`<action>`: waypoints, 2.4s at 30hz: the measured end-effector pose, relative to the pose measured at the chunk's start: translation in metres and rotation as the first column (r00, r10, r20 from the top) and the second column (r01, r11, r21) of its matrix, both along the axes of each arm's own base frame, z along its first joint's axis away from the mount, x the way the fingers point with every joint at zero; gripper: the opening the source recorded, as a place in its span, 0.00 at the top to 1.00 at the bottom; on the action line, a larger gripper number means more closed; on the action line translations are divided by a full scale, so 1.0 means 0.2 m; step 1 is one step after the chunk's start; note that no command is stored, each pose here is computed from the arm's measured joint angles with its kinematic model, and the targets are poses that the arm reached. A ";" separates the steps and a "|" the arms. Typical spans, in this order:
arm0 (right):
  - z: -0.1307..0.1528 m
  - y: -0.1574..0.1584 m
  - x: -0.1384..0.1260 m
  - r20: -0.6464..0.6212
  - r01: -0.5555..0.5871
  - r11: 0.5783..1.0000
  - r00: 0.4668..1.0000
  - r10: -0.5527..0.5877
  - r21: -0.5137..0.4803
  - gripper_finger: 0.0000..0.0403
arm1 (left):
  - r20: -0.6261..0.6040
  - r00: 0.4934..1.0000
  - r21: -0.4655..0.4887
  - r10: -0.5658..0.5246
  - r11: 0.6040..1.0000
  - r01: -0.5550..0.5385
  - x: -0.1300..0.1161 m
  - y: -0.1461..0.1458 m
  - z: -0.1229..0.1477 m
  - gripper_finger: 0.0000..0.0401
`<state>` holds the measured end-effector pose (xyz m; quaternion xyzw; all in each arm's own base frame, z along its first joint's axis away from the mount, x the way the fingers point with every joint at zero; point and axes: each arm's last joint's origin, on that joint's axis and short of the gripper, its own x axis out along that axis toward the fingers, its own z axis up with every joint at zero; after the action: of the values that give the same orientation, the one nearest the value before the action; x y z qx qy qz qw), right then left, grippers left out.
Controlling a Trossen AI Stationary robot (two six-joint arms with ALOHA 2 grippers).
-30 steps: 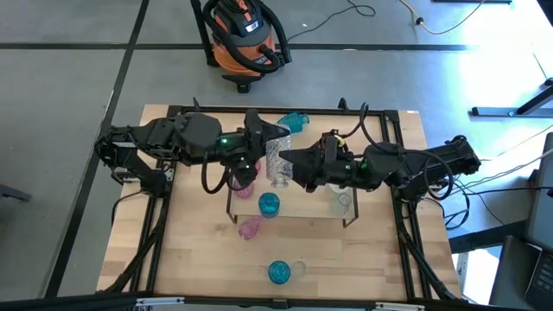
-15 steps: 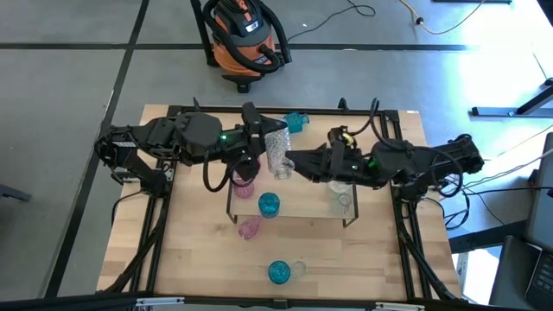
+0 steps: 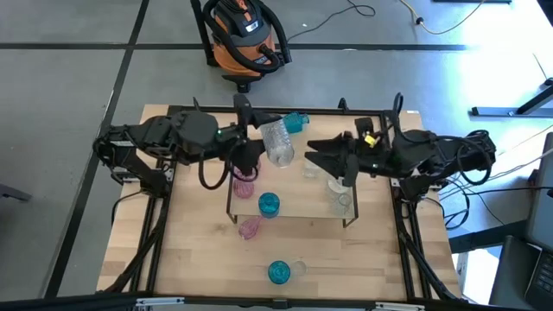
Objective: Sort vases onto shelf
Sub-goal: Put the transparent vase on the shelf aligned with the other transparent vase
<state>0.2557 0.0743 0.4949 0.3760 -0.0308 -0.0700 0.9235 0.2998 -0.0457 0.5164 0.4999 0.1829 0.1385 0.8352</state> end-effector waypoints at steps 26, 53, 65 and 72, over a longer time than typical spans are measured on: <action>0.03 -0.15 0.00 -0.069 0.021 0.776 0.994 -0.083 -0.630 0.25 | 0.188 0.963 -0.884 -0.191 0.394 0.250 0.22 0.18 -0.13 0.37; 0.00 -0.17 0.10 -0.116 -0.154 0.805 0.988 0.106 -0.573 0.25 | 0.053 0.986 -0.908 -0.155 0.404 0.112 0.23 0.27 -0.21 0.37; -0.07 -0.18 0.24 -0.113 -0.151 0.816 0.988 0.106 -0.559 0.25 | 0.057 0.983 -0.908 -0.176 0.400 0.125 0.24 0.22 -0.21 0.37; -0.06 -0.19 0.25 -0.104 -0.109 0.796 0.993 0.058 -0.596 0.44 | 0.056 0.986 -0.915 -0.156 0.387 0.113 0.24 0.23 -0.22 0.37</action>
<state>0.3061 0.0365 0.4820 0.0621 0.0026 -0.0308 0.9976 0.3476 -0.0003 0.4733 -0.0239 0.2039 -0.0619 0.9767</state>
